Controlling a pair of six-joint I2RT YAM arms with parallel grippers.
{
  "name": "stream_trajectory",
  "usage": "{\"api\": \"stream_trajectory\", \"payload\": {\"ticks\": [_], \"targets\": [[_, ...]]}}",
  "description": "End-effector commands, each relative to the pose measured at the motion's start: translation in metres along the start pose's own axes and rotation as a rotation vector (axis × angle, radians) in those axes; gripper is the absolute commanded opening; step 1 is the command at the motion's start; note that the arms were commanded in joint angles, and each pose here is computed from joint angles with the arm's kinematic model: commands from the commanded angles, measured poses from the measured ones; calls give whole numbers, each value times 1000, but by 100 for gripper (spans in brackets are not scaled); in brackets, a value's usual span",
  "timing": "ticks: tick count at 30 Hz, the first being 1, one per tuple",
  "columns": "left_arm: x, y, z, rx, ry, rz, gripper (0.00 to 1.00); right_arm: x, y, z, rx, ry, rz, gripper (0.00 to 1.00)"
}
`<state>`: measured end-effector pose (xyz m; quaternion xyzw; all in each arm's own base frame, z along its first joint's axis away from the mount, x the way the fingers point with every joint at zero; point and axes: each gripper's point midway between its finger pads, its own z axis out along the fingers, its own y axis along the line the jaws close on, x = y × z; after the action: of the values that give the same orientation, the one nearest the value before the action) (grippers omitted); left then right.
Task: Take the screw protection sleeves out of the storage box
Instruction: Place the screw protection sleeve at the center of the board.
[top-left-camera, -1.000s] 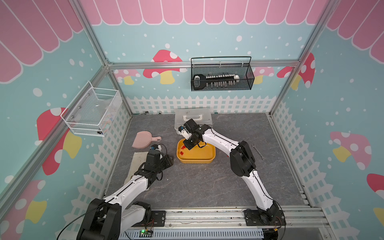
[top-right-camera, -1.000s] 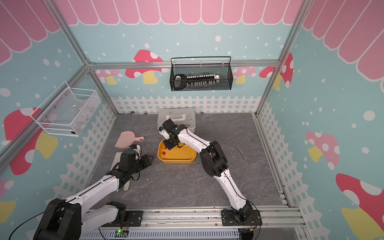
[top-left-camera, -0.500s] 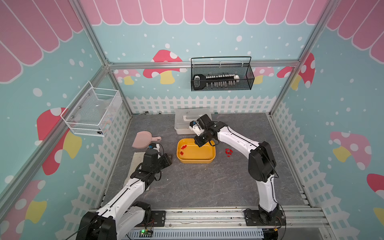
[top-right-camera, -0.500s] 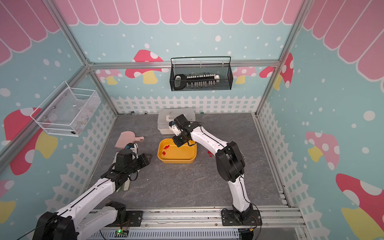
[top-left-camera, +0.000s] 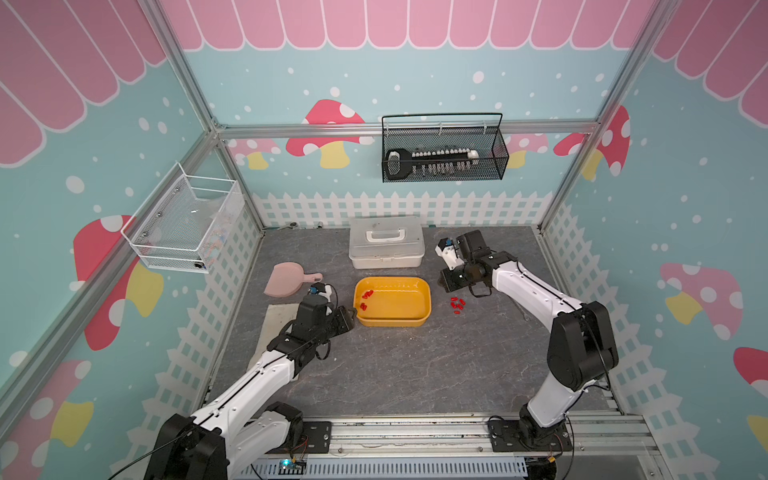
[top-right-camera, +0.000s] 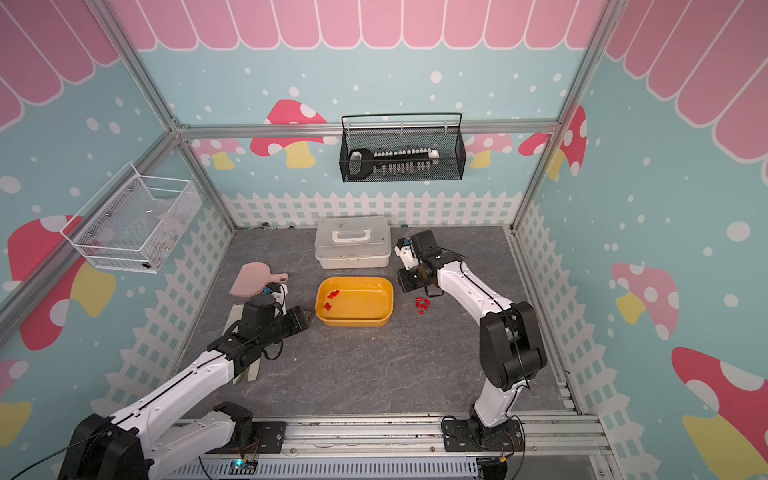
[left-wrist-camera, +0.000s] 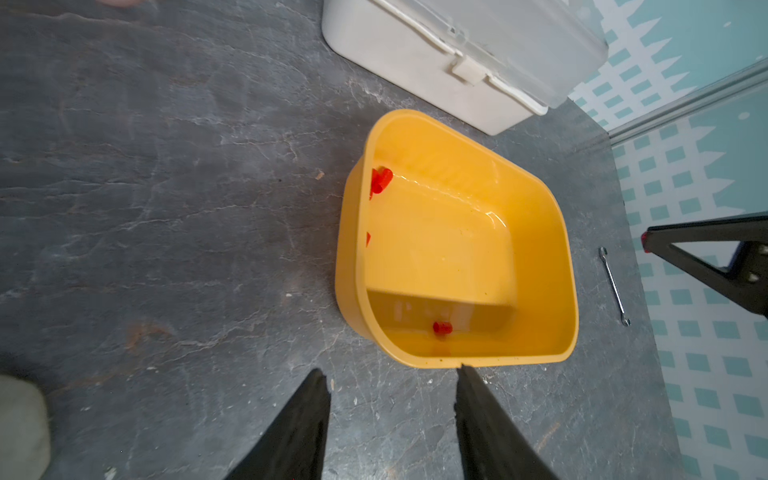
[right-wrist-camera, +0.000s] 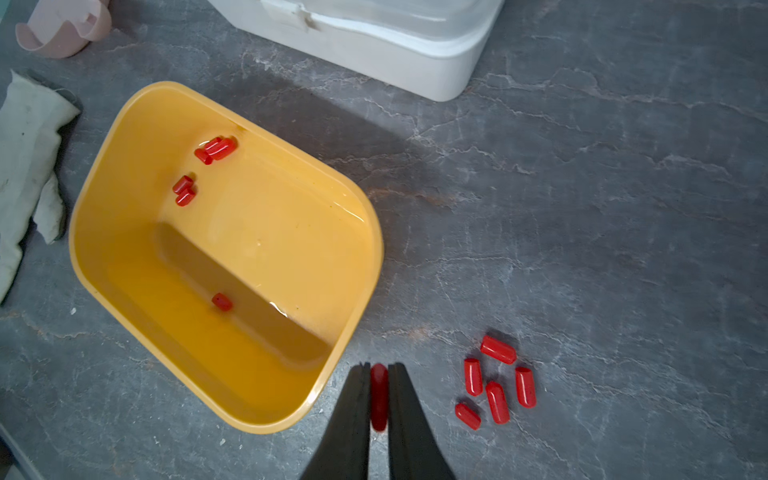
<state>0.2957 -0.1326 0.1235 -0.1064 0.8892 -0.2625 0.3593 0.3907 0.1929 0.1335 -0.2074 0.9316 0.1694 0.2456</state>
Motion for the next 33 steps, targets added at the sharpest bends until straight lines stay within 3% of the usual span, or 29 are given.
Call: {"api": "stream_trajectory", "payload": {"ticks": [1,15,33], "targets": [[-8,-11,2,4,-18,-1,52,13,-11,1,-14,-2,28,14],[-4,-22,6,9,-16,31,52,60,-60,11,23,47,138,14],[3,-15,3,-7,-5,34,52,96,-85,30,61,132,208,14]]}}
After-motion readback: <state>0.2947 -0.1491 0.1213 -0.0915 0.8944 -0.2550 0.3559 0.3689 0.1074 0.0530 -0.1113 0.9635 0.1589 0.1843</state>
